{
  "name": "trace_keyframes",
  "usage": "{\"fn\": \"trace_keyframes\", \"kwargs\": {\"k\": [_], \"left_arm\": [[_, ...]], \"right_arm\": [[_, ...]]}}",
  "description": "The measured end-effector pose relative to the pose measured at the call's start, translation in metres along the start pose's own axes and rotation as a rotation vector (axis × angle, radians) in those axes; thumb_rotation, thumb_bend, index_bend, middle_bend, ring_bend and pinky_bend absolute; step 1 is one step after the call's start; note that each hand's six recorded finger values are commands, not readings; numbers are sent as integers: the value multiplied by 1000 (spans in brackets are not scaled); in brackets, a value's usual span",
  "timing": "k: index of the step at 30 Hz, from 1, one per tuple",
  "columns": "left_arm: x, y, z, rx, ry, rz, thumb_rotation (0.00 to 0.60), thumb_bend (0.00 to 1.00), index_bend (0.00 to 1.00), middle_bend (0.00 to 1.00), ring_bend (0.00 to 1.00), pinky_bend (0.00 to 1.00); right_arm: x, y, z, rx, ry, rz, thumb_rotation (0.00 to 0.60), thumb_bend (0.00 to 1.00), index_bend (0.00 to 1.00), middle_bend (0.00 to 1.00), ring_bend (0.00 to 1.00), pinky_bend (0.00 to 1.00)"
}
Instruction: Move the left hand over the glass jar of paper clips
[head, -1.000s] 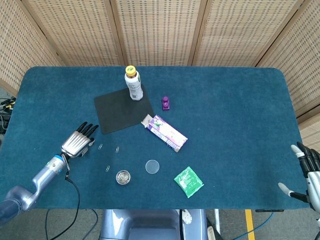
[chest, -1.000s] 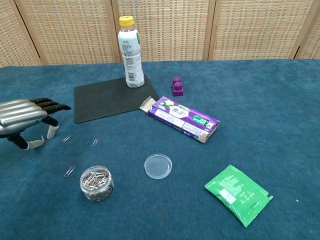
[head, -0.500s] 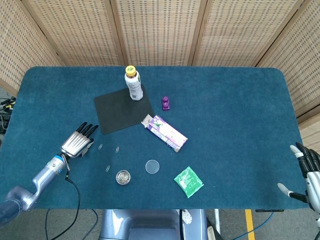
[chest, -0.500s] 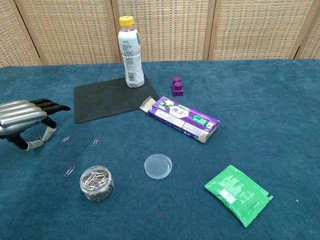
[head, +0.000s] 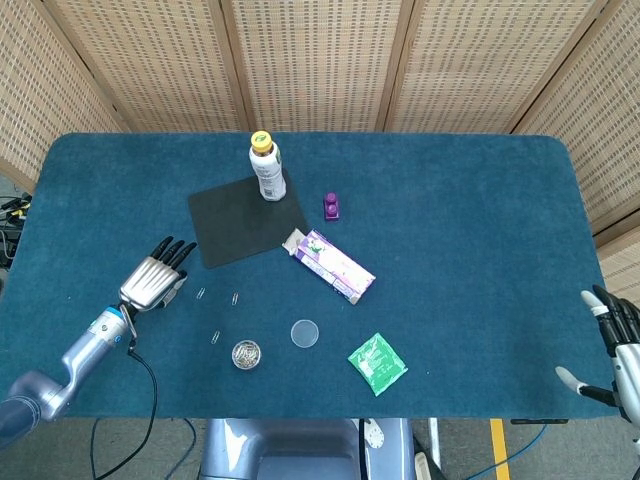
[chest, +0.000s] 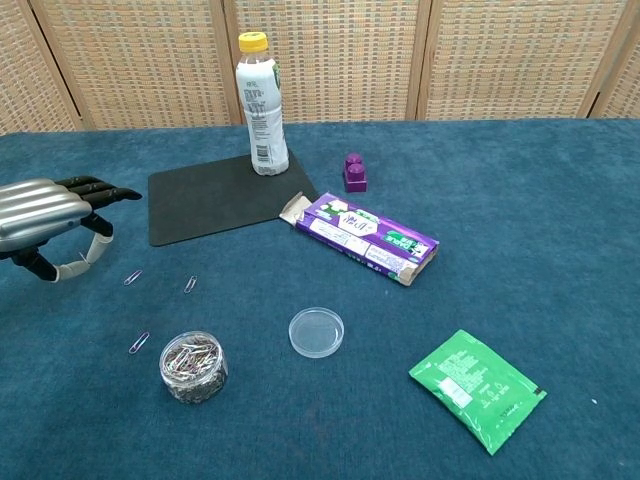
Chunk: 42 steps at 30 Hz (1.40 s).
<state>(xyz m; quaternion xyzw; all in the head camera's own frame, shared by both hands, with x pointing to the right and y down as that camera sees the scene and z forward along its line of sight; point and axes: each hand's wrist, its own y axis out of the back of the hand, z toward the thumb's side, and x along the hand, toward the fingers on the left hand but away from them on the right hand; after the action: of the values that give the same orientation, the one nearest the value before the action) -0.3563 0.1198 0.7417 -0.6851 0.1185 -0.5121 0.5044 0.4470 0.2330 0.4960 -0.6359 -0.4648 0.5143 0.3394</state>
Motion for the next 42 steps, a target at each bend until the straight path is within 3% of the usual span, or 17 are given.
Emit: {"fn": "trace_keyframes", "kwargs": {"k": [12, 15, 19, 23, 29, 42], "left_arm": [[-9, 39, 35, -96, -98, 118, 600, 443, 708, 0, 0, 0], [-18, 55, 63, -147, -175, 167, 600, 443, 708, 0, 0, 0], [-40, 75, 120, -218, -336, 225, 600, 443, 708, 0, 0, 0], [-56, 78, 156, -267, -420, 234, 600, 442, 708, 0, 0, 0], [-59, 72, 169, -288, -422, 209, 600, 443, 708, 0, 0, 0], [-46, 49, 156, -338, -351, 128, 600, 442, 708, 0, 0, 0]], "right_arm": [[1, 2, -1, -4, 2, -3, 600, 0, 6, 0, 0, 0], [1, 2, -1, -5, 3, -4, 600, 0, 6, 0, 0, 0], [1, 3, 0, -6, 4, -6, 600, 0, 6, 0, 0, 0], [2, 3, -1, -7, 4, -7, 600, 0, 6, 0, 0, 0], [1, 3, -1, -9, 5, -5, 600, 0, 6, 0, 0, 0], [2, 1, 0, -3, 7, -1, 600, 0, 6, 0, 0, 0]]}}
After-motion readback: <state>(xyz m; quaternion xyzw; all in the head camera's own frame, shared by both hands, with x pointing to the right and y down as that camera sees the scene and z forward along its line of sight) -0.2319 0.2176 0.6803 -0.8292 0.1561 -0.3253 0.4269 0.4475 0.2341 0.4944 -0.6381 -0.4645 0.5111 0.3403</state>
